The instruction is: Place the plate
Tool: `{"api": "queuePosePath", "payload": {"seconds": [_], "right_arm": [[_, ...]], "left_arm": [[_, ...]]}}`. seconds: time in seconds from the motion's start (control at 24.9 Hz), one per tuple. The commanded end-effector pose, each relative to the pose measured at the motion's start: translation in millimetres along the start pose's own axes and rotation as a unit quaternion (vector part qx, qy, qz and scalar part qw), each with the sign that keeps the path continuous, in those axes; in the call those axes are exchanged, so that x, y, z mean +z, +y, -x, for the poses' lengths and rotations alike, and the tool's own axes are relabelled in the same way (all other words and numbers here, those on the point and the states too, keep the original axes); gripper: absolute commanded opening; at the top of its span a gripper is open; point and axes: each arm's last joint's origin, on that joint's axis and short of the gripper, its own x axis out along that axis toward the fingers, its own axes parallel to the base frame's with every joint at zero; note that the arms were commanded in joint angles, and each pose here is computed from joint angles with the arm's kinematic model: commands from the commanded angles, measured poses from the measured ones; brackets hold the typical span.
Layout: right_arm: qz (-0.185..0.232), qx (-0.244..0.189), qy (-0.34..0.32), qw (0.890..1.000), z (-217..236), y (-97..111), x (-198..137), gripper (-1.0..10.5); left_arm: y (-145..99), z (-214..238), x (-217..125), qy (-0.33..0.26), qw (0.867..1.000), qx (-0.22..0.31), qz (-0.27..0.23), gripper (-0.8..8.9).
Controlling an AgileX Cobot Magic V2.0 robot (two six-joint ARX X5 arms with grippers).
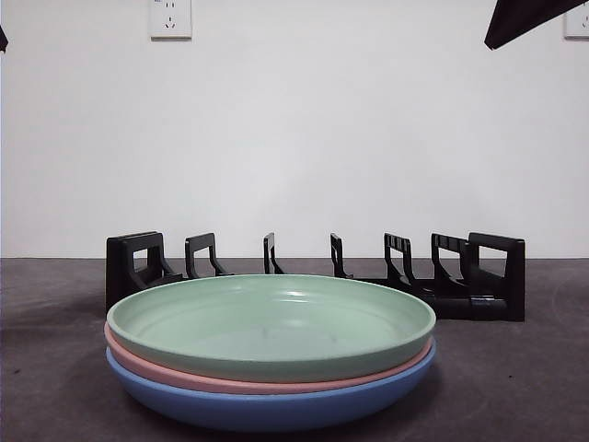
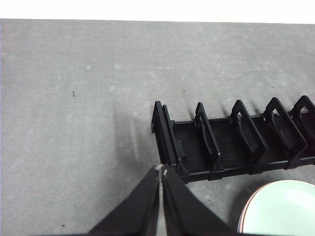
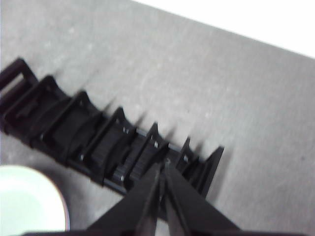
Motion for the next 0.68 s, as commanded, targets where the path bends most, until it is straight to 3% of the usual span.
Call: {"api": "queuePosePath", "payload": {"seconds": [0.04, 0.12, 0.24, 0.36, 0.52, 0.68], "right_arm": [[0.007, -0.001, -0.018, 1.0, -0.3, 0.1, 5.4, 0.2], [0.009, -0.001, -0.027, 1.0, -0.2, 0.0, 7.1, 0.2], [0.011, -0.003, -0.041, 0.999, 0.0, -0.2, 9.9, 0.2], [0.011, -0.003, -0.042, 0.999, 0.0, -0.2, 10.0, 0.2], [0.011, -0.003, -0.042, 0.999, 0.0, -0.2, 10.0, 0.2], [0.011, -0.003, -0.042, 0.999, 0.0, -0.2, 10.0, 0.2]], "left_arm": [[-1.2, 1.5, 5.0, -0.01, 1.0, -0.005, -0.003, 0.08], [-1.1, 1.4, 5.8, -0.015, 1.0, -0.003, -0.004, 0.08], [3.3, 10.4, -2.2, -0.046, 0.997, 0.008, -0.056, 0.08], [19.5, 17.5, -48.5, -0.12, 0.99, 0.047, -0.058, 0.08], [37.0, 7.5, -127.6, -0.166, 0.98, 0.098, -0.053, 0.08], [42.4, -3.7, -159.2, -0.179, 0.977, 0.107, -0.033, 0.08]]}}
